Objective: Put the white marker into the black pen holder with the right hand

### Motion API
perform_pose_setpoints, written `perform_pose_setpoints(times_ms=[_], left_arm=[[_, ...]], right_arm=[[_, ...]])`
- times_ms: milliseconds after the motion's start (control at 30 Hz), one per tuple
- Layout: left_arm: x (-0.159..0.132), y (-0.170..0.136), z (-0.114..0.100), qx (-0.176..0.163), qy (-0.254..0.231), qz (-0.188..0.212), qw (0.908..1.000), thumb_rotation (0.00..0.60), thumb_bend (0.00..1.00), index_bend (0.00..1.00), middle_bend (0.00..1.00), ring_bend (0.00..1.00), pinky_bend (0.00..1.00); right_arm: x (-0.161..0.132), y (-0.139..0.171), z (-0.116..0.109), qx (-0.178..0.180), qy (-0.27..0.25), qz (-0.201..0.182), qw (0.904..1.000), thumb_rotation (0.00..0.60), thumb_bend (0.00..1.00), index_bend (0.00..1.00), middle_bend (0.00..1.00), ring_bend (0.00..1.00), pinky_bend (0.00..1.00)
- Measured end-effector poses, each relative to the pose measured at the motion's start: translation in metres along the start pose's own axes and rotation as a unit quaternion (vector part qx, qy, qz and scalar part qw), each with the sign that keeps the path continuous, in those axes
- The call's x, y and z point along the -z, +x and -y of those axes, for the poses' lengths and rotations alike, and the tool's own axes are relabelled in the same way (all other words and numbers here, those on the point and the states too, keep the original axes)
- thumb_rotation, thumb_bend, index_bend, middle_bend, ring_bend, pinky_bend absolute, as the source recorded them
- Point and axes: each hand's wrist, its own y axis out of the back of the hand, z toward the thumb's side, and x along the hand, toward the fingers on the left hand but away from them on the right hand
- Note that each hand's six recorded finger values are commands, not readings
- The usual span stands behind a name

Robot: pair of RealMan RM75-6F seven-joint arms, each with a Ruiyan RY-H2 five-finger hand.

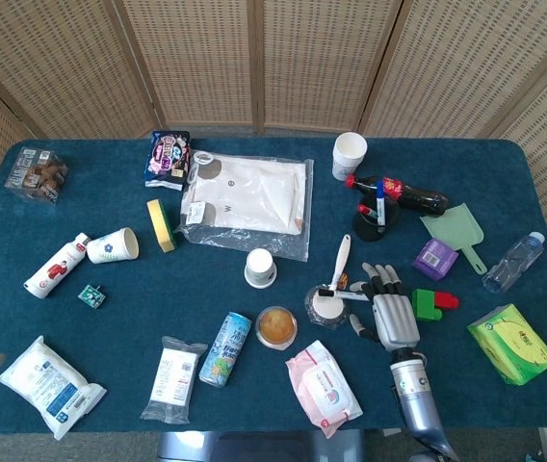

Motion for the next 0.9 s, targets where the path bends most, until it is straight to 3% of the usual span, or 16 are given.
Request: perform_pose_setpoints(times_ms=[900], left_arm=[[0.0,0.0,0.001,0.002,0.002,-0.001,1.0,0.6,0.04,0.0,0.0,0.0,0.0]], right_arm=[[0.013,-0.012,0.019,0.012,0.018,0.04,0.999,0.6,0.39,0.36,0.0,0.0,0.0]])
